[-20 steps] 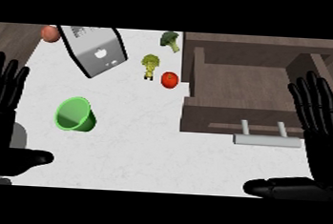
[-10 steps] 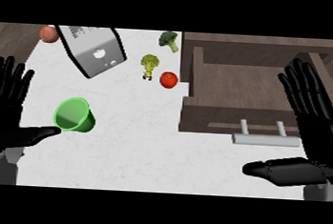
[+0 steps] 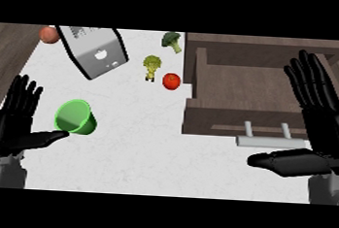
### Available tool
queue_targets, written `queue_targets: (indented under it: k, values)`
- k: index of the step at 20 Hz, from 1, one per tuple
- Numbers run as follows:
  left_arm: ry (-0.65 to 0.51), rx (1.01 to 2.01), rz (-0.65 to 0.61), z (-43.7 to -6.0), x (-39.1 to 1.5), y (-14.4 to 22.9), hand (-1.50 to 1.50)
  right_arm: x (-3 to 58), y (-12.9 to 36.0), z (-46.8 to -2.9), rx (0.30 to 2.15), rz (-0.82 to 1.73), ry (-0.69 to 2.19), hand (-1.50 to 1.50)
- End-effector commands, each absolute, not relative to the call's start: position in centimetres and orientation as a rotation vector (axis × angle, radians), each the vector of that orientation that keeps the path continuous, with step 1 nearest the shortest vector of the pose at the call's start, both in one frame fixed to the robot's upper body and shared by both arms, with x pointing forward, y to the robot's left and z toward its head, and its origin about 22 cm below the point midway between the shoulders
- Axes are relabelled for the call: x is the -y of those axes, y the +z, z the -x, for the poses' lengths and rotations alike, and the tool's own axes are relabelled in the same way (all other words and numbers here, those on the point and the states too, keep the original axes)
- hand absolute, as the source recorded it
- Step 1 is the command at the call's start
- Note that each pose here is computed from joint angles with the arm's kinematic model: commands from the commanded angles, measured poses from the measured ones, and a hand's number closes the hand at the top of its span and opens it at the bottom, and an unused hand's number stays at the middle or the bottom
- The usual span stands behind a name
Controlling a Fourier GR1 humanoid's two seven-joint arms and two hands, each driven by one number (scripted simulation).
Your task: Pick up the cup, place it into the drawer and close the drawer
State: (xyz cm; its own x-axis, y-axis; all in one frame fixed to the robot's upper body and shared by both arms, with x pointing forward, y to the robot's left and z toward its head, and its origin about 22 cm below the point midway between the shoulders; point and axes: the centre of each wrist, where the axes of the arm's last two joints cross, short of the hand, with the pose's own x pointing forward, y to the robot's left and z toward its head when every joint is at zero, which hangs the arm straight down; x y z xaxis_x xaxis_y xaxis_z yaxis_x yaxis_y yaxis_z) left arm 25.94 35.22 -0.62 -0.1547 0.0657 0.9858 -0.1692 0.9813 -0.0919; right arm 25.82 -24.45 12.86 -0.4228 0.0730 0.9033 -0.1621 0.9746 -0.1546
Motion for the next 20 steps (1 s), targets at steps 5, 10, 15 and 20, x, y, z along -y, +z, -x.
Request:
queue_targets:
  k: [5,10,15,20]
  values:
    - [0.22,1.642,-0.139,-24.4,-39.3,-5.9,-1.5,24.5,13.2,-27.1,1.979,-0.046,0.278,-1.5]
    - [0.194,1.621,-0.142,-25.8,-35.8,-10.4,-1.5,24.9,14.3,-26.6,2.005,-0.05,0.268,-1.5]
    - [0.209,1.617,-0.182,-24.2,-38.6,-12.1,-1.5,22.5,14.8,-26.8,2.002,-0.067,0.268,-1.5]
    - [0.227,1.624,-0.179,-23.2,-38.9,-13.4,-1.5,26.6,14.1,-26.7,1.998,-0.069,0.256,-1.5]
